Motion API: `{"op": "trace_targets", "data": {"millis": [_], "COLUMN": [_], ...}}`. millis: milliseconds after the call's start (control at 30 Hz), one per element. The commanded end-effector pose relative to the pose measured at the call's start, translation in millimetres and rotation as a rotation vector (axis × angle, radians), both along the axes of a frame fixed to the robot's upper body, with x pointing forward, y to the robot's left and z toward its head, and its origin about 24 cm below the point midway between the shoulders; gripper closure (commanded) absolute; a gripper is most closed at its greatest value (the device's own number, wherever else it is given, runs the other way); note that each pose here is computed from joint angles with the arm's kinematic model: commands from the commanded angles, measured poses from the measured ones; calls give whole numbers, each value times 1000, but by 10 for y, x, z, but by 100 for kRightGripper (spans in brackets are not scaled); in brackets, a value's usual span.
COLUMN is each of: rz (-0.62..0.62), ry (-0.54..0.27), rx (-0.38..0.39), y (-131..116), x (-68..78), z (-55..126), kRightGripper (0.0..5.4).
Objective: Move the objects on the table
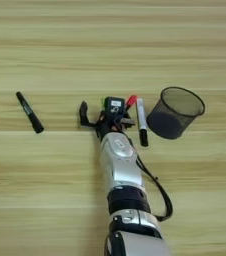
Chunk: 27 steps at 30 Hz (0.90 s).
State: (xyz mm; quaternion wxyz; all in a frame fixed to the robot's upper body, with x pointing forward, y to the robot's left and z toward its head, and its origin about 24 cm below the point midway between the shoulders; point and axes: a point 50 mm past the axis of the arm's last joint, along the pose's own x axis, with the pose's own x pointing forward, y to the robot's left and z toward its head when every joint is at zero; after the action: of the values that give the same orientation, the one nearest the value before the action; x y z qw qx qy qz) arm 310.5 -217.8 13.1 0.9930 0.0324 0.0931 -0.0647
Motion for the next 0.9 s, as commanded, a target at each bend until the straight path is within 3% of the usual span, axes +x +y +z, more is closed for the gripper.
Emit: {"op": "trace_targets", "data": {"millis": [33,267,900], "rz": [3,37,128], "ry": [-124,-81,-39], "rx": [-13,113,220], "y": [-48,-9,144], "x": [201,214,191], "z": [361,291,248], "kRightGripper": [4,4,4]}}
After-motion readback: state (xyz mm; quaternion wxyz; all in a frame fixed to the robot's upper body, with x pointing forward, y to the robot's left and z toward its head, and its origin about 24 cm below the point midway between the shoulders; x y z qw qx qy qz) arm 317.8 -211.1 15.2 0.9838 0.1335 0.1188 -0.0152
